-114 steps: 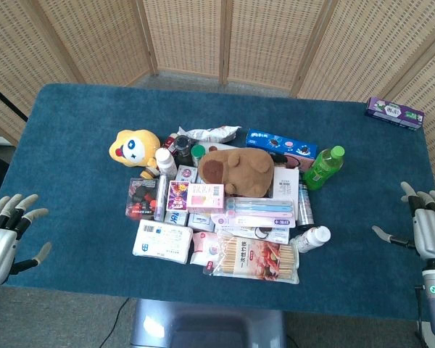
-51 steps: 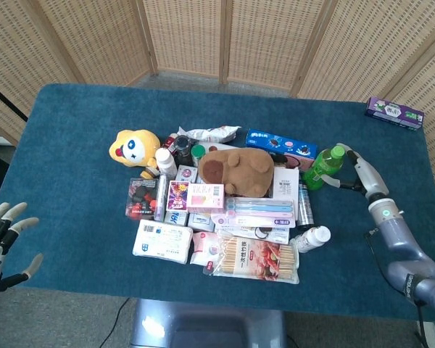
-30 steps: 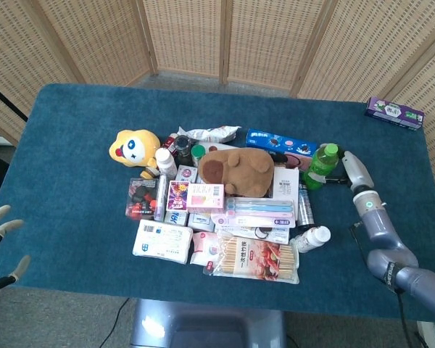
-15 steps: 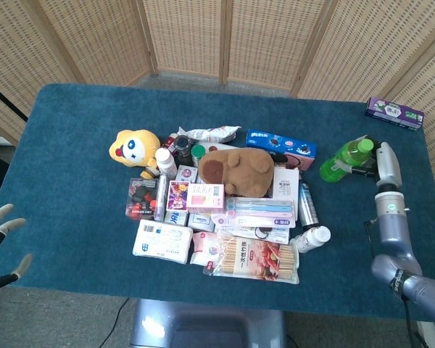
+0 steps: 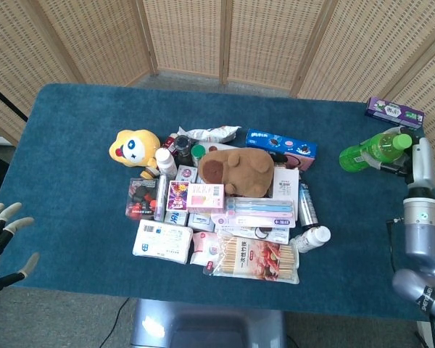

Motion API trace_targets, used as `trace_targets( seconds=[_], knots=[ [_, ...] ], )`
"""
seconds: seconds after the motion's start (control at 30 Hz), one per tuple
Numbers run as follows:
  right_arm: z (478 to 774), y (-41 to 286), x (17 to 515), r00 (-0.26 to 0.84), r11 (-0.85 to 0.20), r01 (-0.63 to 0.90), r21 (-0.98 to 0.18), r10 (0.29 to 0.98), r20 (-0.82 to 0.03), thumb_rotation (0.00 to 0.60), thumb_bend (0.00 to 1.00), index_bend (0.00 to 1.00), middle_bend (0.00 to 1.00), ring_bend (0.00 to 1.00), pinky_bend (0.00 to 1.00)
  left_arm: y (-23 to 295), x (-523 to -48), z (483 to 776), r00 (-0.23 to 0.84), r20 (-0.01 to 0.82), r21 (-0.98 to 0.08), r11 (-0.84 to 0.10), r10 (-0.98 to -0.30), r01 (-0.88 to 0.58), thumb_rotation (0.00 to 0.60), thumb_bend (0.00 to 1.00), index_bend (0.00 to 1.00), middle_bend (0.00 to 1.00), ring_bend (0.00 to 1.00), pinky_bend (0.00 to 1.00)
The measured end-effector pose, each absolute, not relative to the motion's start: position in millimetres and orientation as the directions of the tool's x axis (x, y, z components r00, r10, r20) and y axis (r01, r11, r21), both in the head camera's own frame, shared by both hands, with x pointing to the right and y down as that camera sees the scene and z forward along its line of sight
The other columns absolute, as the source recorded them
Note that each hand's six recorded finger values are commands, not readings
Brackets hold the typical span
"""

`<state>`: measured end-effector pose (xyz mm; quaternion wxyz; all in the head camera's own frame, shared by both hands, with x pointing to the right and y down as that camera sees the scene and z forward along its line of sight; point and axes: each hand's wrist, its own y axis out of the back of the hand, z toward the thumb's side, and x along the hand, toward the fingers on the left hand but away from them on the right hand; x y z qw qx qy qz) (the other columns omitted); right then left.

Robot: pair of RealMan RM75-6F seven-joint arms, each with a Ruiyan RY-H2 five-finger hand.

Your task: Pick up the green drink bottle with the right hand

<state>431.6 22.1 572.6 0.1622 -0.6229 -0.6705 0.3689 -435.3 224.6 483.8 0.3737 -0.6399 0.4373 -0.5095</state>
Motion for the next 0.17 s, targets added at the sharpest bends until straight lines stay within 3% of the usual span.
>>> trace_targets(
  seconds=[0.17],
  knots=[
    [561.6,24.0,428.6,-0.161,-0.045,0.713,-0.700,0.961,-0.227,0.600,0.15,0.82,1.00,1.00,0.81,222.8,-433.0,483.7,0.105,0.323,-0.924,-0.338,-0.940,-0.179,0.518,0.36,0.27,0.14,0.07,0.00]
  ],
)
